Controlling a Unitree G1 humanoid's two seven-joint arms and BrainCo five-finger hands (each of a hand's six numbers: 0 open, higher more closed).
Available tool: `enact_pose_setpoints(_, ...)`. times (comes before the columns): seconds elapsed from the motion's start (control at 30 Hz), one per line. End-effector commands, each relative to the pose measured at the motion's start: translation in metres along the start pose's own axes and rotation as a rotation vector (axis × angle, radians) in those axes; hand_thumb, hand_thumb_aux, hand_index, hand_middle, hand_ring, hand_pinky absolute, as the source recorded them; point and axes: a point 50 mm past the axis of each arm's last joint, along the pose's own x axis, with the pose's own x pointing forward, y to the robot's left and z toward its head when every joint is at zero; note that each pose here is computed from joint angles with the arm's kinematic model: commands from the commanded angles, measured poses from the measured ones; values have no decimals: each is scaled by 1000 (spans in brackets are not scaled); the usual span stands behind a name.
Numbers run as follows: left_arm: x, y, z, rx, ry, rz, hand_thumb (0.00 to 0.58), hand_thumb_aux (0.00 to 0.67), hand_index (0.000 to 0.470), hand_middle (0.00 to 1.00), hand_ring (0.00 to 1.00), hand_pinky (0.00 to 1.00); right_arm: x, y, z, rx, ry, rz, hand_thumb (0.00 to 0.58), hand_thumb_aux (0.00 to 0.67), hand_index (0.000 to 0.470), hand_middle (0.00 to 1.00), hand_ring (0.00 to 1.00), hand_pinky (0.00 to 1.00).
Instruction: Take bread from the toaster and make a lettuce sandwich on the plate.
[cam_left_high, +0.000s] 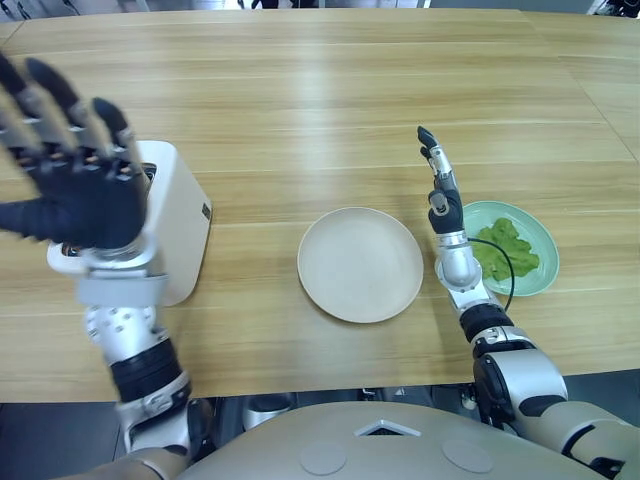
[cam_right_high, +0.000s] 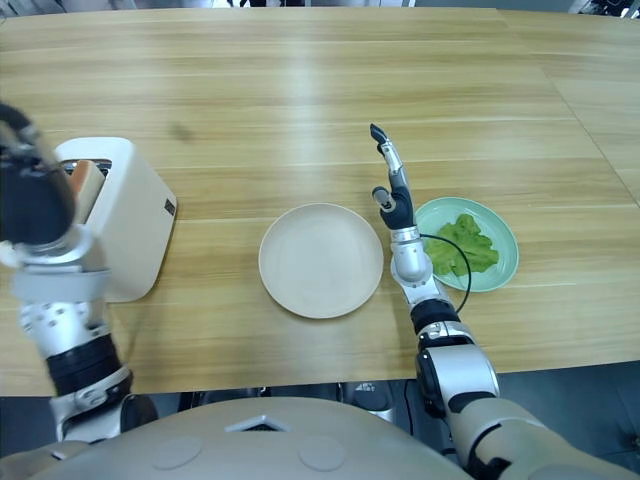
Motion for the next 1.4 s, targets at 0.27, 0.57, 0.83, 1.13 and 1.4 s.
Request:
enact_pose_setpoints(0.27,10,0,112,257,-71,172,0,0,0,0,0,0,3,16,1,28,15,-10,0,0,0,0,0,0)
enact_pose_setpoints(0.57,1,59,132,1444,670,451,0,0,0,0,0,0,4,13,0,22,16,-17,0,0,0,0,0,0)
enact_pose_setpoints(0.83,-48,94,130,1841,1089,404,0,0,0,0,0,0,4,13,-1,11,20,-3,0,0,0,0,0,0)
enact_pose_setpoints(1.13,-102,93,120,1820,1349,418,0,0,0,0,0,0,7,7,1,-4,1,3,0,0,0,0,0,0)
enact_pose_setpoints(1.4,-120,86,99,1650,1458,281,0,0,0,0,0,0,3,1,0,-21,3,16,0,0,0,0,0,0)
